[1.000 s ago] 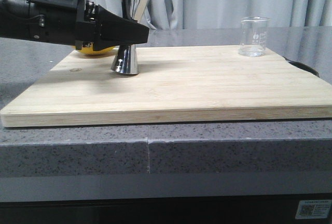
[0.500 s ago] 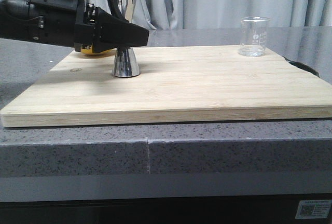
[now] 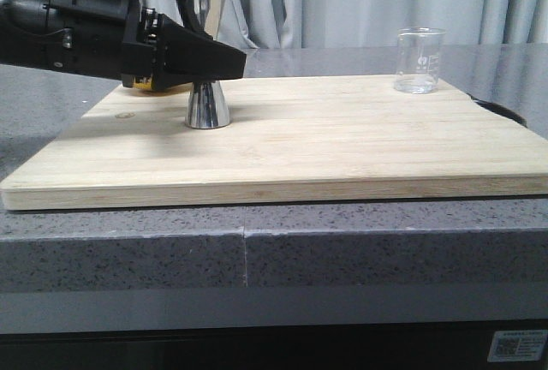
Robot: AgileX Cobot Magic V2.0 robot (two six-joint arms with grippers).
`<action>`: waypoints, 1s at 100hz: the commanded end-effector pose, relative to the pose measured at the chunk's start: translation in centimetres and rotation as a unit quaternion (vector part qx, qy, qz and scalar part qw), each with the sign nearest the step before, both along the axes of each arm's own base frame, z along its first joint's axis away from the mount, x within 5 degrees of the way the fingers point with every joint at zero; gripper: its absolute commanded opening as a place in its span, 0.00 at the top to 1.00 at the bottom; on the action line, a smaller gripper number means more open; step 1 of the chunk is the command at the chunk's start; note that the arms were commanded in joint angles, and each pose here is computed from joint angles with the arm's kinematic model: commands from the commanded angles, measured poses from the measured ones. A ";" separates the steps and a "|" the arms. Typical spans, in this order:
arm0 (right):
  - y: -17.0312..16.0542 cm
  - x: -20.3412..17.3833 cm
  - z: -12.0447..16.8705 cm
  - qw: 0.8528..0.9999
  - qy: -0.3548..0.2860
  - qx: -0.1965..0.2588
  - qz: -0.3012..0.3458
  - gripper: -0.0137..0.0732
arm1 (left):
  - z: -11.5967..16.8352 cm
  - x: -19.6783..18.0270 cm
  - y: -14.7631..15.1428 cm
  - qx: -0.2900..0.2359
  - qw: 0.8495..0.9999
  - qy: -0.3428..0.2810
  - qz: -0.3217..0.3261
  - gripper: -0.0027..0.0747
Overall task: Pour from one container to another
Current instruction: 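Open the left gripper and withdraw it from the jigger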
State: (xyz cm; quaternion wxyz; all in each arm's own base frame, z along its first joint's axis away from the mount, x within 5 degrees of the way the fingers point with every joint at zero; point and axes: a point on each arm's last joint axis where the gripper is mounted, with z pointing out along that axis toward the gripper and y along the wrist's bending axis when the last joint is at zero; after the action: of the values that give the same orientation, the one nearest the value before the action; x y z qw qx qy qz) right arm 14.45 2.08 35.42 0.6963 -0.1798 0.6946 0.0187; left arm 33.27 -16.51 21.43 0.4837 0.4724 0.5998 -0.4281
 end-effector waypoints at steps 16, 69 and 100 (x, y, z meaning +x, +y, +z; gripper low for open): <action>-0.2 -0.1 1.0 1.000 -0.016 0.010 -0.009 0.23 | 2.9 -0.1 0.0 -0.047 0.999 -0.016 -0.002 0.63; -0.2 -0.1 1.0 1.000 -0.016 0.010 -0.009 0.23 | 3.0 0.5 2.2 -0.055 0.998 0.018 0.012 0.40; -0.2 0.0 1.0 1.000 -0.016 0.010 -0.011 0.23 | 2.6 0.4 3.3 -0.040 0.997 0.061 0.001 0.35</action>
State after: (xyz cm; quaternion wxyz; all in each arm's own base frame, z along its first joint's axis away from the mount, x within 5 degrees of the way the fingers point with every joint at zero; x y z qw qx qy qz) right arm 14.45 2.08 35.42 0.6963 -0.1798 0.6946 0.0187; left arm 34.21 -13.09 20.91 0.4431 0.4232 0.6574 -0.4386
